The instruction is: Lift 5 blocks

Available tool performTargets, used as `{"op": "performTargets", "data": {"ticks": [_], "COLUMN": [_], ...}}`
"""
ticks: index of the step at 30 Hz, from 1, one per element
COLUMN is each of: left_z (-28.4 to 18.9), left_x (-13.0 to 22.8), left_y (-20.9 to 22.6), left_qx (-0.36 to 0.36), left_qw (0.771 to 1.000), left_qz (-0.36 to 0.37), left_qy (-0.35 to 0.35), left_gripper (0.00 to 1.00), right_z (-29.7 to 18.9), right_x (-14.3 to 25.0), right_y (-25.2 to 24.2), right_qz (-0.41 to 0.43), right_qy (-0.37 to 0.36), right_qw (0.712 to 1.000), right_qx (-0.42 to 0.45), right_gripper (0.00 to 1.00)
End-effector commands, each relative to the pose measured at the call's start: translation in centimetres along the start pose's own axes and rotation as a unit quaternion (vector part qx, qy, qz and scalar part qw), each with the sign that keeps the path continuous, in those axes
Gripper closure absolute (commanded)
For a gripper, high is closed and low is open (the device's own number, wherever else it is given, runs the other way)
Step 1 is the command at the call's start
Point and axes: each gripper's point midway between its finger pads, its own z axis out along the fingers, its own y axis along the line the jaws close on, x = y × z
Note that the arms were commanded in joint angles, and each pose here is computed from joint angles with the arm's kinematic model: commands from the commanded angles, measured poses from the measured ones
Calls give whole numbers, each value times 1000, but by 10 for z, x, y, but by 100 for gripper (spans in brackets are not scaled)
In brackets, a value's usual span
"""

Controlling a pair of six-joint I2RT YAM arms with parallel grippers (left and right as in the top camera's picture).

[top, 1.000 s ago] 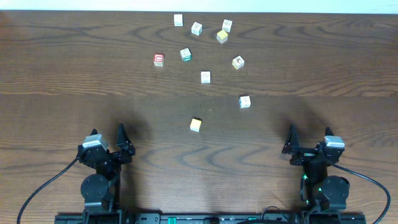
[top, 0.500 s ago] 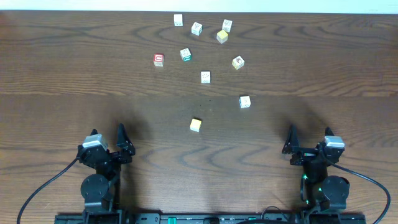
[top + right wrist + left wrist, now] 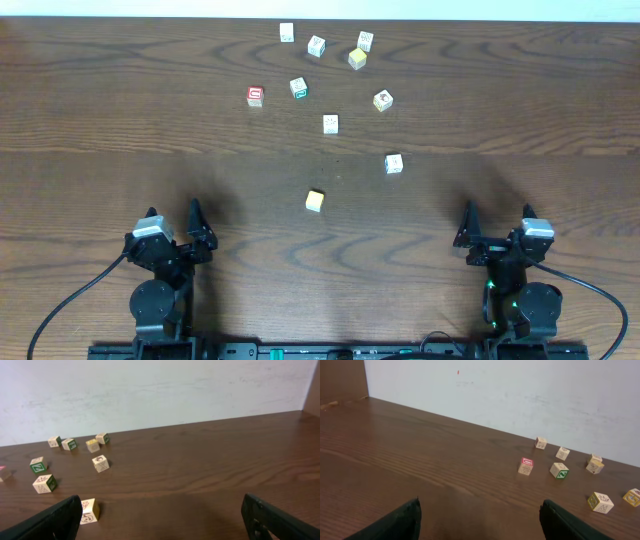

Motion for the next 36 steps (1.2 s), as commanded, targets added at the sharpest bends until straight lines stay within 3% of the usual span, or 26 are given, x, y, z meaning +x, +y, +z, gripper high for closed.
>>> {"op": "performTargets", "data": {"ticks": [1,9,14,19,22,30,36], "left_z": [0,0,0,0,0,0,0], "left_x": [15,15,15,15,15,15,15], "left_y": [7,7,7,7,7,7,7], "left_qx": [-14,-14,-14,-14,-14,-14,-14], "left_qw": [1000,1000,1000,1000,1000,1000,1000], "left_qz": [-1,-1,-1,-1,-1,-1,-1], "left_qy": [25,24,25,24,24,24,25], "left_gripper": [24,24,24,24,24,24,24], "right_z": [0,-20,-55,-57,-47,4,31], "right_x": [0,4,0,-39,-50,-70,-90], "right_y": [3,78,125,120,106,96,99], "right_qz": [8,21,15,-6,-40,-52,-2], "right_qy": [-1,28,36,5,28,208,386], "right_qw": [1000,972,919,933,953,946,896], "right_qx": [-9,-234,-393,-359,-300,-242,-220], "right_gripper": [1,1,1,1,1,1,1]}}
